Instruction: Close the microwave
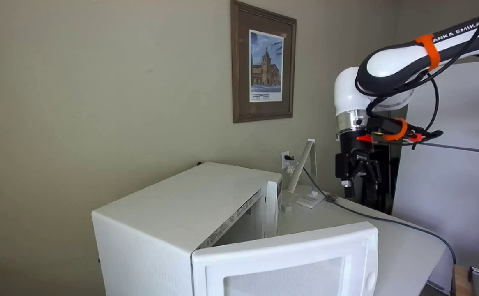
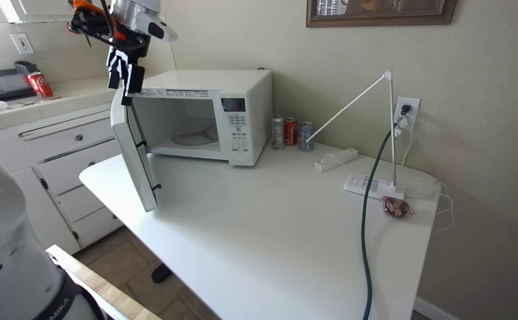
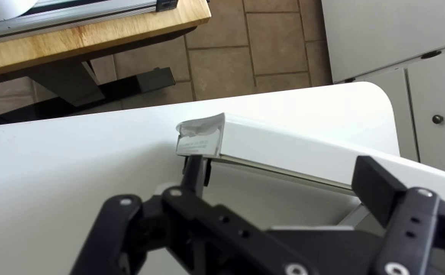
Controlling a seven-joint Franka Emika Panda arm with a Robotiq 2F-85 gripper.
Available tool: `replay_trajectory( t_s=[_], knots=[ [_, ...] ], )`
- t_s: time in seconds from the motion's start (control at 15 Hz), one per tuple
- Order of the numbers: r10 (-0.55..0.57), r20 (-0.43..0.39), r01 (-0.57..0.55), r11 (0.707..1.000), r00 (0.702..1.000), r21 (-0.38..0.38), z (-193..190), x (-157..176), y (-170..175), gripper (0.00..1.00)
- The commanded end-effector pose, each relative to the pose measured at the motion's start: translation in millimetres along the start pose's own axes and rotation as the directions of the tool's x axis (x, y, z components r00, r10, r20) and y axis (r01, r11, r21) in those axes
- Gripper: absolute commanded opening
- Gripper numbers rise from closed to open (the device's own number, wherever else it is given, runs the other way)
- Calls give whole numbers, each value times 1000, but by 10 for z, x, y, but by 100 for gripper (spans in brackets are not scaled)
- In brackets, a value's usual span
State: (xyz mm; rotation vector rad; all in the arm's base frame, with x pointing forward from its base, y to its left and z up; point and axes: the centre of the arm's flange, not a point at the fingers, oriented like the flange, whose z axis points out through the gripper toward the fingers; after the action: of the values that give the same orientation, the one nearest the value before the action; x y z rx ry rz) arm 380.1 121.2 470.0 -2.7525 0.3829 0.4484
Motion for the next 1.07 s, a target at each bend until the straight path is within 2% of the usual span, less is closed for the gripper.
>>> replay_trajectory(
  t_s=[0.0,0.27,0.4,0.67,0.73,0.8,0.87,1.0],
  knots=[
    [1,0,-1,1000,1000,1,-3,3,6,100],
    [1,0,-1,1000,1000,1,-4,3,6,100],
    [-2,50,0,1000,999,29,26,-41,-99,100],
    [23,130,-25,1000,991,15,152,-189,-334,99],
    [46,145,-48,999,988,6,195,-223,-367,90],
    [61,161,-62,998,985,-2,229,-251,-398,74],
    [77,172,-77,997,982,-10,261,-278,-430,70],
    [125,167,-120,992,978,-38,351,-289,-483,53]
  ],
)
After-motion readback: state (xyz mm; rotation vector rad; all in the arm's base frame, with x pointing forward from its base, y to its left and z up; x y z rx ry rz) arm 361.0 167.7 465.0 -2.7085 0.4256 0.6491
